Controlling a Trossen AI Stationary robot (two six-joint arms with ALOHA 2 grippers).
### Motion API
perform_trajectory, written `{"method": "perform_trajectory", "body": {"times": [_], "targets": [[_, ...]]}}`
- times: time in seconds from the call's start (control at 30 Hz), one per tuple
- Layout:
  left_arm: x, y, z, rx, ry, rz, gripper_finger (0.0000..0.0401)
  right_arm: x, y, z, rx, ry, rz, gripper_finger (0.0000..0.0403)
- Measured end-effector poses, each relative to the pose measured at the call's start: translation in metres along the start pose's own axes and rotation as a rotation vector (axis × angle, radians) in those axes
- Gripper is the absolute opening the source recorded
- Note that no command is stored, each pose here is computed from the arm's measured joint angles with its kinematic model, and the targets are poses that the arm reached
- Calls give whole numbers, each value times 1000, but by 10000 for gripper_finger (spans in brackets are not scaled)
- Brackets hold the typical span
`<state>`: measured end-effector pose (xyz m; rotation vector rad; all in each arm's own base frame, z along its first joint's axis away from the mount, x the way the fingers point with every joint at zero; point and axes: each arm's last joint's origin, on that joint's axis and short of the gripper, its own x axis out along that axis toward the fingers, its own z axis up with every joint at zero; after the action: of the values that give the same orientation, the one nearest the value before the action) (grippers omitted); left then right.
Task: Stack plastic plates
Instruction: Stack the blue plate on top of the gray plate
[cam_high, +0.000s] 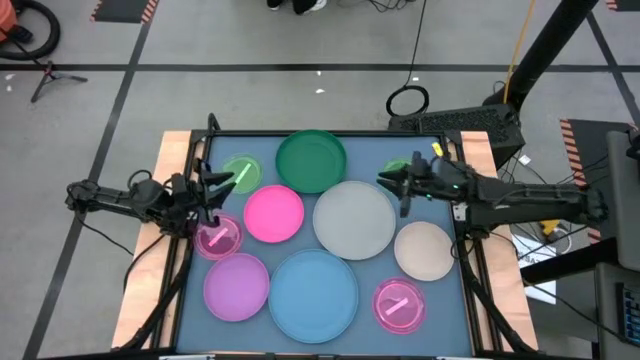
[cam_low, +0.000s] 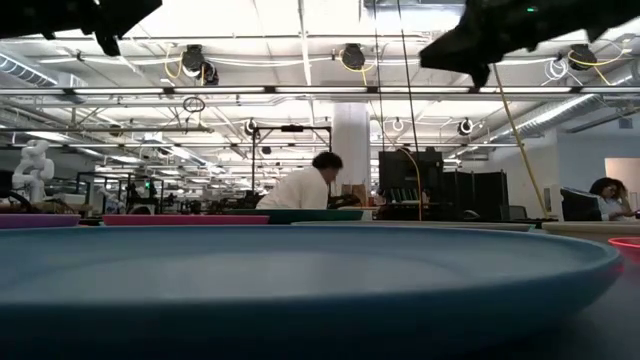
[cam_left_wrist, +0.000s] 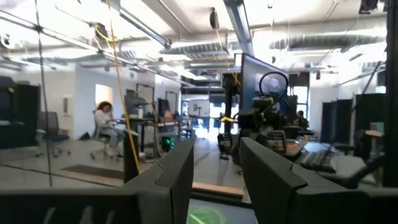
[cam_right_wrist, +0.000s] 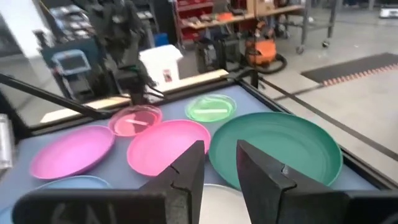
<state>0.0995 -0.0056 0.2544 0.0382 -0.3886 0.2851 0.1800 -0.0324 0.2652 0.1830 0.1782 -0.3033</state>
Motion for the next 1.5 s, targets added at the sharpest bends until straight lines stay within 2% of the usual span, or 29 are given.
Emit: {"method": "perform_trajectory", "body": {"times": [0.13,0.4,0.63,0.83,0.97,1.3,1.5], "targets": [[0,1,5,55,-49,22,138,24,5,10,-16,102,7,89],[0,2,10,185,-86,39,138,65,33,15,-90,285,294,89],[0,2,9,195,-82,39,138,95,63,24,-133,362,358,89],[0,2,8,143,-75,35,138,120,86,27,-147,460,359,89],[0,2,8,90,-68,31,138,134,100,18,-164,492,351,89],[-1,3,14,-116,-138,34,138,168,110,-21,-172,586,344,89],[-1,3,15,-172,-143,31,138,187,111,-48,-174,615,340,89]]}}
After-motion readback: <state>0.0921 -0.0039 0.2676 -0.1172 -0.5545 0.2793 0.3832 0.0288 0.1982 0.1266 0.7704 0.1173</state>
